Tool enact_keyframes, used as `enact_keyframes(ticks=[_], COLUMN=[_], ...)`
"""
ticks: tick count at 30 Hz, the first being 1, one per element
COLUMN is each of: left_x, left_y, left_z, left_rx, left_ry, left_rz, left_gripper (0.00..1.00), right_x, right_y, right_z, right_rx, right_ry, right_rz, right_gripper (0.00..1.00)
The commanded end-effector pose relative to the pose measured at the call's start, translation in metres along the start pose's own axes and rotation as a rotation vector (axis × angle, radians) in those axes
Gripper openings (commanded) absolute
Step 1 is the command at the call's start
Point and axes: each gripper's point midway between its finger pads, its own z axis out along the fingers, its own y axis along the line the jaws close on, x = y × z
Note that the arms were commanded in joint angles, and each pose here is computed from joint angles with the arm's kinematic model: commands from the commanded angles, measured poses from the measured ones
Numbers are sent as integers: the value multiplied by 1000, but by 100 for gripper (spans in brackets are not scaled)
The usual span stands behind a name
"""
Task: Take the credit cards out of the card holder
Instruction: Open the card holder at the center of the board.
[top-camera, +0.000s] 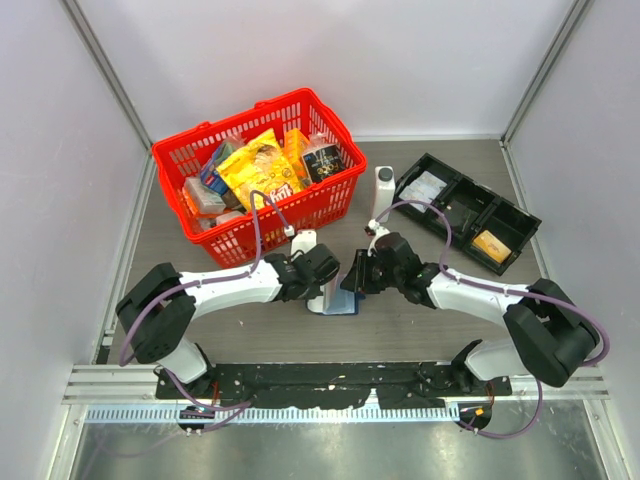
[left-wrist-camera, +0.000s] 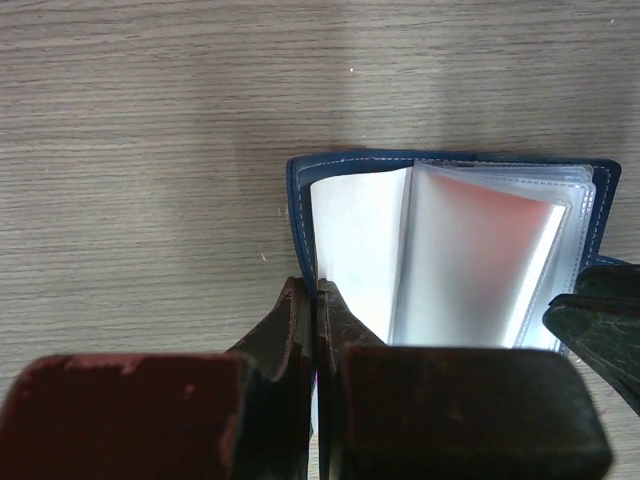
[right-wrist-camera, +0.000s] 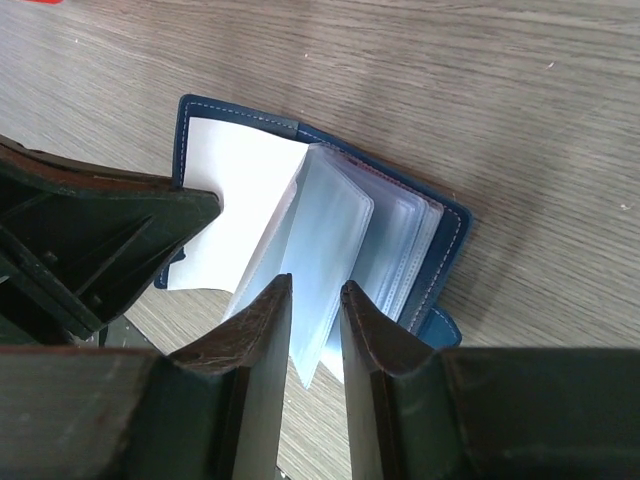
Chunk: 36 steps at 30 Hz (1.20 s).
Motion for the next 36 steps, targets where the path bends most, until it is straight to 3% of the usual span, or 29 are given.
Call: enact_keyframes(ticks=[1,5,17,24,33,36], left_x=[-4,-3,-5,-11,-15,-14], left_y=[-6,-8,-7,5,17,22], left_z=[-5,-4,-8,-20,-41,-44], left_rx=[38,47,61,66,105,101], left_ry=[-11,-6,-24,-74,-119,-122], left_rz=[-16,-19,-50,-97,-155,-174], left_gripper=[0,0,0,10,28,28], right_x=[-4,-3,-12,-6,8,9], right_y=[12,20,59,74,81,90], right_z=[4,3,0,10,30,33], right_rx=[-29,-58,-197,-254,-274,-288], right_ry=[-12,-5,-20,11,99,106], right_rz=[-12,-22,-55,-67,-73,-88], right_gripper=[30,25,25,36,38,40])
